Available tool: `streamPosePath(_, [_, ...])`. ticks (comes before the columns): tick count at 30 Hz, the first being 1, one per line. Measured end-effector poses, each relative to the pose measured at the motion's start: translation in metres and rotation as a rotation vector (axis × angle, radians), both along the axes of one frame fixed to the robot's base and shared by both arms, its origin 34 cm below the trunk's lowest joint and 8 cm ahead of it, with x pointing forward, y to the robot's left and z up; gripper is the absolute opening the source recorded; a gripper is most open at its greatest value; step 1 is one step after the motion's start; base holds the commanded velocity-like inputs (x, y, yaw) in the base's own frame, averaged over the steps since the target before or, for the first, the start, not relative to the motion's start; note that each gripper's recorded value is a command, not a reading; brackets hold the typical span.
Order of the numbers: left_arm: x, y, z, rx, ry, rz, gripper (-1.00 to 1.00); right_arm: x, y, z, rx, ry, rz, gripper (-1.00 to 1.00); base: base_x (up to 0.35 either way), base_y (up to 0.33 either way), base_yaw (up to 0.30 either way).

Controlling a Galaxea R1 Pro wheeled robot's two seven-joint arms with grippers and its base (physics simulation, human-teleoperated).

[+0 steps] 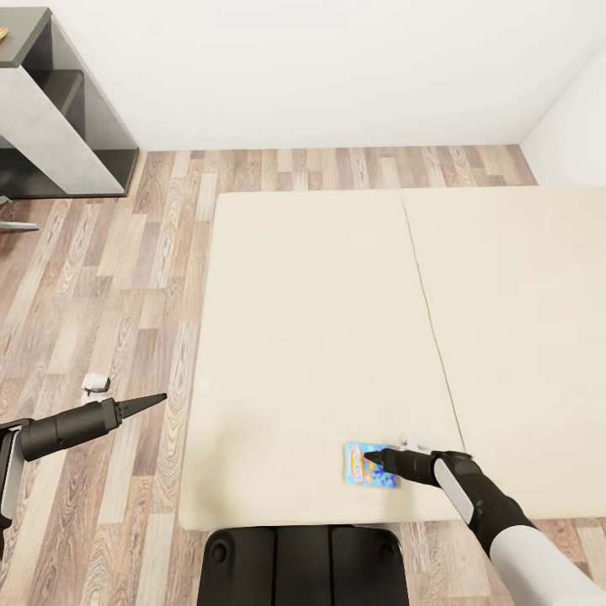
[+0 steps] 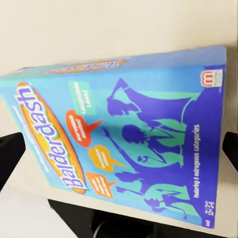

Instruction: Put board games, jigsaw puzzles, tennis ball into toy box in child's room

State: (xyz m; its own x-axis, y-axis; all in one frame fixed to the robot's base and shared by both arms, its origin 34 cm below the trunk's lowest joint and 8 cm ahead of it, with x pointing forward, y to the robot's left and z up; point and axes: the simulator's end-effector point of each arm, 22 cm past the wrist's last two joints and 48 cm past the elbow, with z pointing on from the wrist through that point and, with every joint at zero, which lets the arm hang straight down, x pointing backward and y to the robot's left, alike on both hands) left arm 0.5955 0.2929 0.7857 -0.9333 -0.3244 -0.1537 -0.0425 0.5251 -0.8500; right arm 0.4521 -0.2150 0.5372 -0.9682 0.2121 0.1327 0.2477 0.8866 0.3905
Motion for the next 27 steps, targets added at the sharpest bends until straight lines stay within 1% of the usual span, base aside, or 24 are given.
streamPosePath(2, [0.0,0.0,0.0,0.0,0.0,0.0,1.0,0.002,0.001,0.0,0.0,-0.01,-0.001,1.0,0.0,0.0,0.0])
streamPosePath(11, [0.0,0.0,0.0,0.001,0.0,0.0,1.0,0.003,0.025,0.001,0.03,-0.019,-0.004,1.0,0.0,0.0,0.0])
streamPosePath(14, [0.0,0.0,0.0,0.001,0.0,0.0,1.0,0.003,0.04,0.002,0.049,-0.018,-0.007,1.0,0.0,0.0,0.0])
streamPosePath(17, [0.0,0.0,0.0,0.001,0.001,0.0,1.0,0.003,0.046,0.003,0.059,-0.018,-0.009,1.0,0.0,0.0,0.0])
streamPosePath(23, [0.0,0.0,0.0,0.001,0.0,0.0,1.0,0.002,0.043,0.002,0.054,-0.016,-0.007,1.0,0.0,0.0,0.0])
streamPosePath(27, [0.0,0.0,0.0,0.0,0.0,0.0,1.0,0.002,0.048,0.003,0.06,-0.017,-0.007,1.0,0.0,0.0,0.0])
